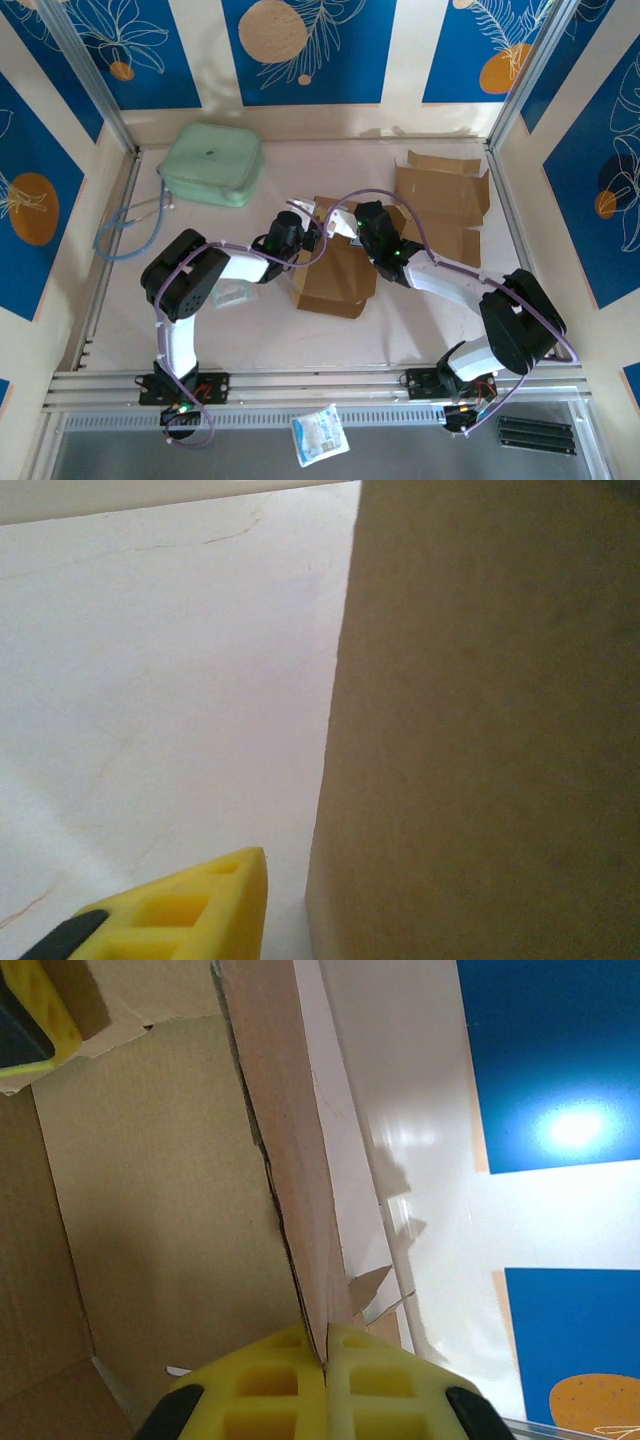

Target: Fold the paper box

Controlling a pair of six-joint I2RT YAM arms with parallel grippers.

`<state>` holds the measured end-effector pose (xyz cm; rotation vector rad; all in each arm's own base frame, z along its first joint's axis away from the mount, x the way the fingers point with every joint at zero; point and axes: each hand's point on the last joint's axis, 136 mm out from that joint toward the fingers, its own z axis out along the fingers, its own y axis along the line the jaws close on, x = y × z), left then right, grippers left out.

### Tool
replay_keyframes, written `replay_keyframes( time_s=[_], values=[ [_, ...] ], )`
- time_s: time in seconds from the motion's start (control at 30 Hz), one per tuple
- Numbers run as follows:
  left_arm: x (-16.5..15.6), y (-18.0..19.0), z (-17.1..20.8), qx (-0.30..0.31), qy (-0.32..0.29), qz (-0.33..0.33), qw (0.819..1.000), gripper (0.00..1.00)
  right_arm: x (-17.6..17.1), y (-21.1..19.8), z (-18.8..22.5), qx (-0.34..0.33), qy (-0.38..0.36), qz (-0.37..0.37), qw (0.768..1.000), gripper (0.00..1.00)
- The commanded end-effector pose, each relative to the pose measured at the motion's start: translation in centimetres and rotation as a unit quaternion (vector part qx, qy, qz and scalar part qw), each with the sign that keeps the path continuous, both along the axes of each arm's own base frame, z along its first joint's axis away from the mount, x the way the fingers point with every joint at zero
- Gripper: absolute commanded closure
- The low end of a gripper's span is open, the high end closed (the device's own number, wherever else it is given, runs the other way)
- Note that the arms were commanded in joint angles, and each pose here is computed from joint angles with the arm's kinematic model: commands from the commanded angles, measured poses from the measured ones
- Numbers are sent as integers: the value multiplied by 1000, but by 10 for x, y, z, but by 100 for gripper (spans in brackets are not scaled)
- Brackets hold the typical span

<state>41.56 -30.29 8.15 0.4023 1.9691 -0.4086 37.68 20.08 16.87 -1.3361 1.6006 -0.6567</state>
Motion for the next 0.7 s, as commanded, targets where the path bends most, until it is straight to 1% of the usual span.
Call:
replay_keyframes(
  time_s=[0.0, 0.07, 0.1, 0.23, 0.43, 0.47, 0.53, 0.6, 0.67],
  values=[
    [-13, -3, -1, 16, -1, -5, 1000, 56, -14, 26, -22, 18, 50, 47, 997, 100],
    [-12, -1, 6, 11, -8, 1, 1000, 48, -14, 26, -25, 15, 51, 47, 997, 100],
    [-12, -1, 12, 8, -15, 2, 1000, 46, -14, 26, -25, 15, 53, 48, 997, 100],
    [-13, 1, 26, 14, -31, -3, 999, 45, -13, 26, -27, 16, 55, 49, 997, 100],
    [-16, -2, 32, 21, -31, -17, 999, 46, -12, 25, -28, 17, 57, 48, 997, 100],
    [-16, -2, 32, 23, -32, -18, 999, 47, -12, 25, -29, 17, 58, 49, 997, 100],
    [-15, -1, 32, 28, -32, -16, 999, 55, -12, 26, -29, 17, 58, 49, 997, 100],
    [-14, 0, 29, 34, -30, -14, 999, 67, -11, 25, -29, 16, 58, 48, 997, 100],
    [-13, 3, 28, 39, -29, -9, 999, 72, -12, 25, -30, 14, 59, 49, 997, 100]
  ],
)
